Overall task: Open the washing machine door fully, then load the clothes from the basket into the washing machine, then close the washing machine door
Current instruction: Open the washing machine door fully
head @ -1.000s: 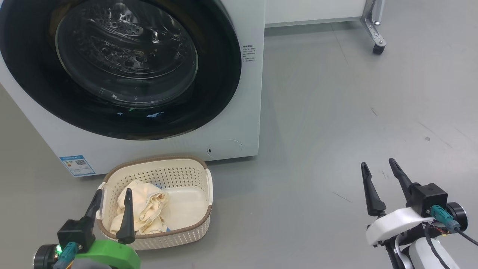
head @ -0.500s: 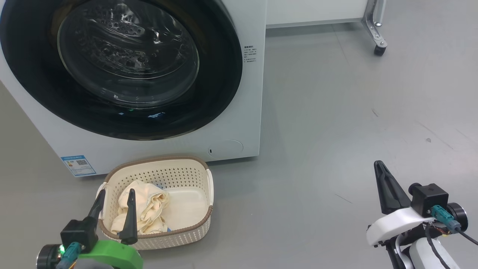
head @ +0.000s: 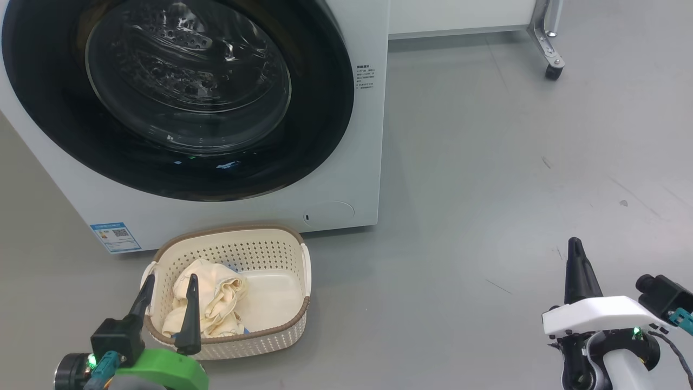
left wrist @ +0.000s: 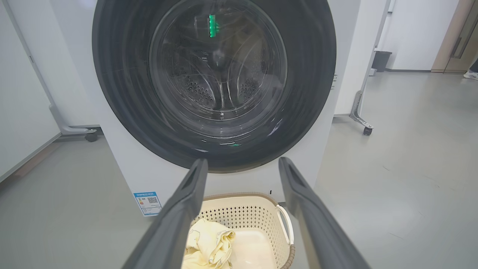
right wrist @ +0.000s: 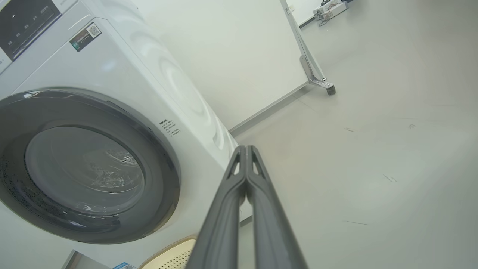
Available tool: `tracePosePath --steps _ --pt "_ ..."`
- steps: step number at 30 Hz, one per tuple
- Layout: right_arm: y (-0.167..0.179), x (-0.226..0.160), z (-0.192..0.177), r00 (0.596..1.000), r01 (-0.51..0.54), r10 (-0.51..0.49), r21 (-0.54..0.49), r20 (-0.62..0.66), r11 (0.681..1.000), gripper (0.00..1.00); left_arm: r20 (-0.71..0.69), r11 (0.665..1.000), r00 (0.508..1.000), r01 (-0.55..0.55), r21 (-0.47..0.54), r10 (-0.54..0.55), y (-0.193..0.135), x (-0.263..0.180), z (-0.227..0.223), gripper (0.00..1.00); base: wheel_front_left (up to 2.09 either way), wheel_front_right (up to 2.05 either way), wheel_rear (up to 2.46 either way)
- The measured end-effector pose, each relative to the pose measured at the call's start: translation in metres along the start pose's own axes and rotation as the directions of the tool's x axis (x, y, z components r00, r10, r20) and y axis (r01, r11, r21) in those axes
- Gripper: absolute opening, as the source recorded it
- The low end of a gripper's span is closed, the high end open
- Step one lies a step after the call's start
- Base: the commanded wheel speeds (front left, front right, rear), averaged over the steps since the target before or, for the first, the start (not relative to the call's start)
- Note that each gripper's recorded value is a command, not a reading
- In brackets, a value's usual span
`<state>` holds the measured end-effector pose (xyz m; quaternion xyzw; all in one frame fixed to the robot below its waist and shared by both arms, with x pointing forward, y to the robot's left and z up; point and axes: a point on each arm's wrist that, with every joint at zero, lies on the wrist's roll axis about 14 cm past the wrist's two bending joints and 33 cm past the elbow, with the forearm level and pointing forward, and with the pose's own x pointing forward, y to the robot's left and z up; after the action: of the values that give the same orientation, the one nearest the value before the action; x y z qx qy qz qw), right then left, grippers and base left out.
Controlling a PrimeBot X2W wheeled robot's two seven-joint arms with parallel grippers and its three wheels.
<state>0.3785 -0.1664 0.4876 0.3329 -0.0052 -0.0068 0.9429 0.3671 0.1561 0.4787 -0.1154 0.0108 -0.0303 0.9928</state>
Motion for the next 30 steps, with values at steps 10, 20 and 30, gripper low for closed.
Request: tracePosePath --steps 10,20,30 --pt "-0.014 0.015 0.003 0.998 0.069 -0.065 0.293 -0.025 0.953 0.00 -0.001 1.000 1.000 0.013 0.018 -0.013 -0.002 0.005 0.000 1.00 0.00 0.00 0.00" --pt "0.000 0.044 -0.003 0.997 0.054 -0.020 0.453 -0.079 0.890 0.00 0.005 1.000 1.000 0.002 0.019 -0.002 0.004 0.011 0.002 1.00 0.00 0.00 0.00" --pt "0.020 0.072 -0.012 0.992 0.025 0.045 0.525 -0.119 0.851 0.00 -0.003 0.999 1.000 -0.027 0.019 0.027 0.014 0.015 0.000 1.00 0.00 0.00 0.00"
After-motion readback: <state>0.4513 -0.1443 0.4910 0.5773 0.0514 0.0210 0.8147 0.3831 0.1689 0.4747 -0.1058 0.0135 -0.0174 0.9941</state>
